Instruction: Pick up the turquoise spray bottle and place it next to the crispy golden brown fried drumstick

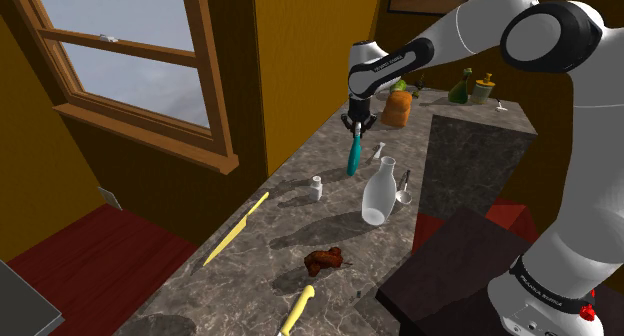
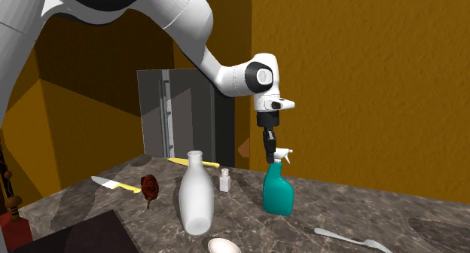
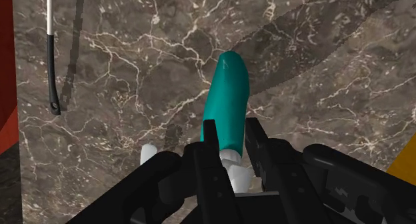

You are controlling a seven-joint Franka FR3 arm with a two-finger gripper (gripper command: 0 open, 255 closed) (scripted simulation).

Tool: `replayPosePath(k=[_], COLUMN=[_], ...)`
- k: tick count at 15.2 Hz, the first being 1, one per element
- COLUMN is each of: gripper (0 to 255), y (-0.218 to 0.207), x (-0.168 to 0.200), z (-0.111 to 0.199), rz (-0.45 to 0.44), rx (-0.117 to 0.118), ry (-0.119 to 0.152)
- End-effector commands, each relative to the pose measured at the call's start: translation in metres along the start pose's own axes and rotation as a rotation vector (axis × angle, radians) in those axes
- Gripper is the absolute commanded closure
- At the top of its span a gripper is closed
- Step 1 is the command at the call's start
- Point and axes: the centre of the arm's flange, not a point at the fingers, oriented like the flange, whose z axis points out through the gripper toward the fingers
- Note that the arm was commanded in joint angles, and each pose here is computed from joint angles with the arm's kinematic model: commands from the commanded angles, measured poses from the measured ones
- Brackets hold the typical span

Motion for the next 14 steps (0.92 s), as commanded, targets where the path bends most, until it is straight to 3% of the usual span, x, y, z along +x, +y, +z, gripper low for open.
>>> replayPosePath(k=[1,7,14], gripper=[255,255,255], y=[0.0,0.0,0.003], x=[0.0,0.0,0.003], z=[0.0,0.0,-0.037], rz=[0.0,0.0,0.0], rx=[0.0,0.0,0.0], ry=[0.0,0.0,0.0])
